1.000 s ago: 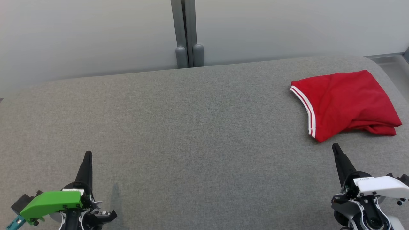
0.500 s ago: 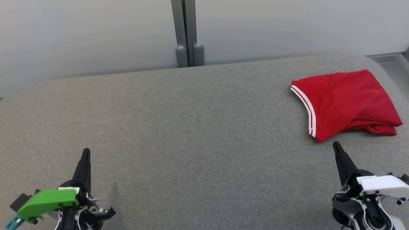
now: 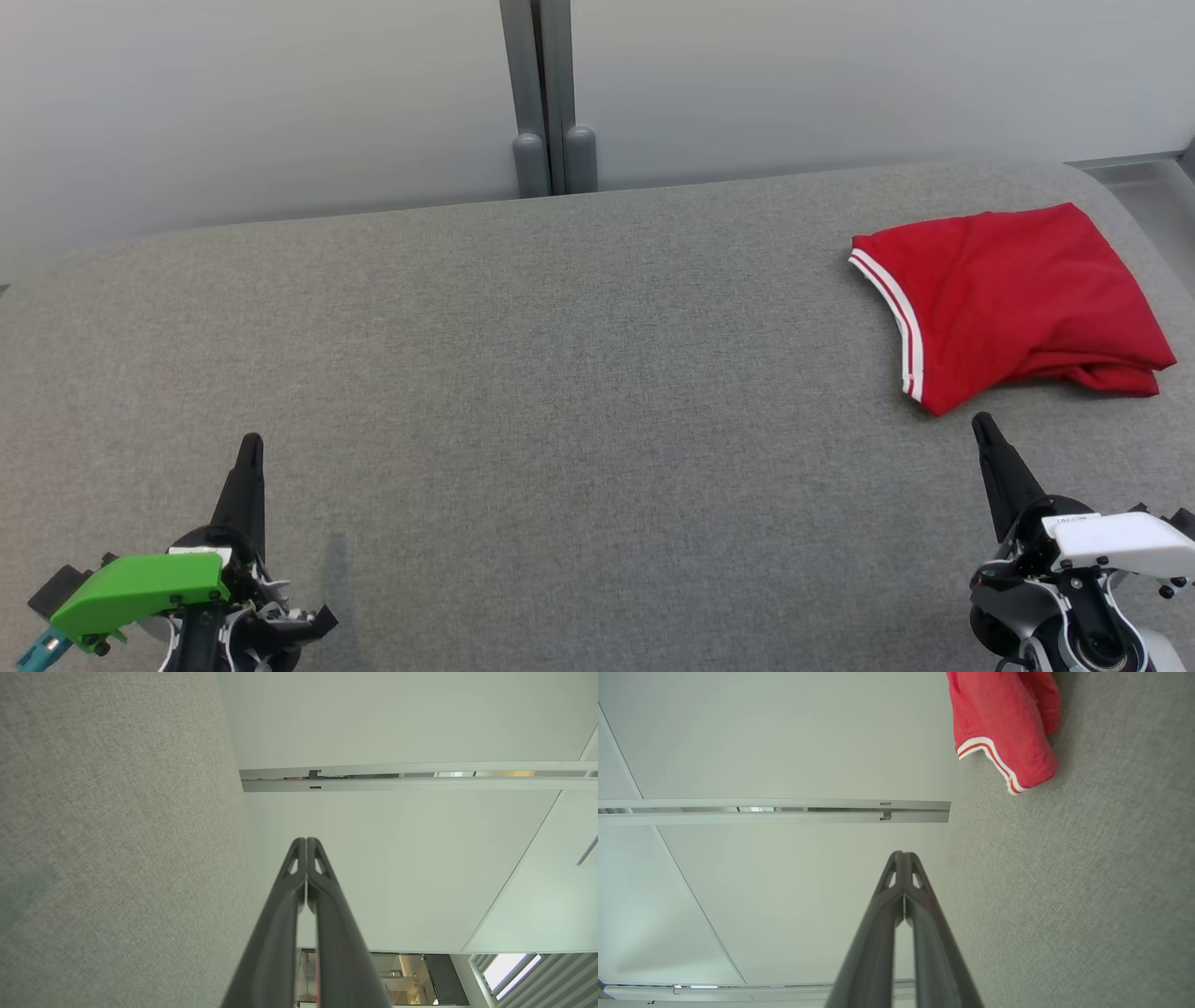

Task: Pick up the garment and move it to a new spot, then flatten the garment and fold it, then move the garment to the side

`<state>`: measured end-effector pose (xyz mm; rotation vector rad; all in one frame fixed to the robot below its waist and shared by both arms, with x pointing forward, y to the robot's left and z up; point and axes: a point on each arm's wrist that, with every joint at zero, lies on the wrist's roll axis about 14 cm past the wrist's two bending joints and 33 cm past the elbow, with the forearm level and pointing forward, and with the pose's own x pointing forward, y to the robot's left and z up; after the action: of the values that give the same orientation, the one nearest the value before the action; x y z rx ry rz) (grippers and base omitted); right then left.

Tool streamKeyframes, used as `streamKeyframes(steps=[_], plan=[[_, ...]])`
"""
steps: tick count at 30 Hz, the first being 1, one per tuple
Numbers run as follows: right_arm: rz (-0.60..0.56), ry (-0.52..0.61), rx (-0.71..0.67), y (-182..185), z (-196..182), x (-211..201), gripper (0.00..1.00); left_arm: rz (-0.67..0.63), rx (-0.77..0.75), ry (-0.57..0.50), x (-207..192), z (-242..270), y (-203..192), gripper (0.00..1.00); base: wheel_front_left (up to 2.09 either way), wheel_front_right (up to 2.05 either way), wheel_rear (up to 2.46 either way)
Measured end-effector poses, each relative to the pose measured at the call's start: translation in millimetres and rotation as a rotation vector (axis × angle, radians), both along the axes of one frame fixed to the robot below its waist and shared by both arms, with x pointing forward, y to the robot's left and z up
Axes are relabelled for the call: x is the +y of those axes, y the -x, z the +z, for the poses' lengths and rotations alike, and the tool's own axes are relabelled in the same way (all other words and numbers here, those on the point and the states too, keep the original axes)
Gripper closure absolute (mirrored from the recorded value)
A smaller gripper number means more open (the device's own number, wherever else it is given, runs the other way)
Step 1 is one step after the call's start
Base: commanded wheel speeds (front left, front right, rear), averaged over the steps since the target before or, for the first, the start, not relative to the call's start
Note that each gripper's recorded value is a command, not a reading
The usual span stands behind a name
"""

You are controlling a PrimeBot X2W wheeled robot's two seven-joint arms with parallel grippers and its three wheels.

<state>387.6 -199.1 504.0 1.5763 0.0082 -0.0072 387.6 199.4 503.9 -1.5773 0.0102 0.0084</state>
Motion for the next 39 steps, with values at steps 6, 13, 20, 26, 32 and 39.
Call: streamKeyframes(steps=[6, 13, 20, 26, 32, 39], plan=[[0.0, 0.0, 0.0, 0.0, 0.0, 0.0, 1.0, 0.0, 0.0, 0.0, 0.1, 0.0, 0.0, 1.0, 0.0, 0.0, 0.0], [0.0, 0.0, 0.0, 0.0, 0.0, 0.0, 1.0, 0.001, 0.0, 0.0, 0.2, 0.0, 0.0, 1.0, 0.0, 0.0, 0.0], [0.0, 0.0, 0.0, 0.0, 0.0, 0.0, 1.0, 0.001, 0.0, 0.0, 0.3, 0.0, 0.0, 1.0, 0.0, 0.0, 0.0], [0.0, 0.0, 0.0, 0.0, 0.0, 0.0, 1.0, 0.001, 0.0, 0.0, 0.4, 0.0, 0.0, 1.0, 0.0, 0.0, 0.0], [0.0, 0.0, 0.0, 0.0, 0.0, 0.0, 1.0, 0.001, 0.0, 0.0, 0.5, 0.0, 0.0, 1.0, 0.0, 0.0, 0.0], [0.0, 0.0, 0.0, 0.0, 0.1, 0.0, 1.0, 0.002, 0.0, 0.0, 0.5, 0.0, 0.0, 1.0, 0.0, 0.0, 0.0]])
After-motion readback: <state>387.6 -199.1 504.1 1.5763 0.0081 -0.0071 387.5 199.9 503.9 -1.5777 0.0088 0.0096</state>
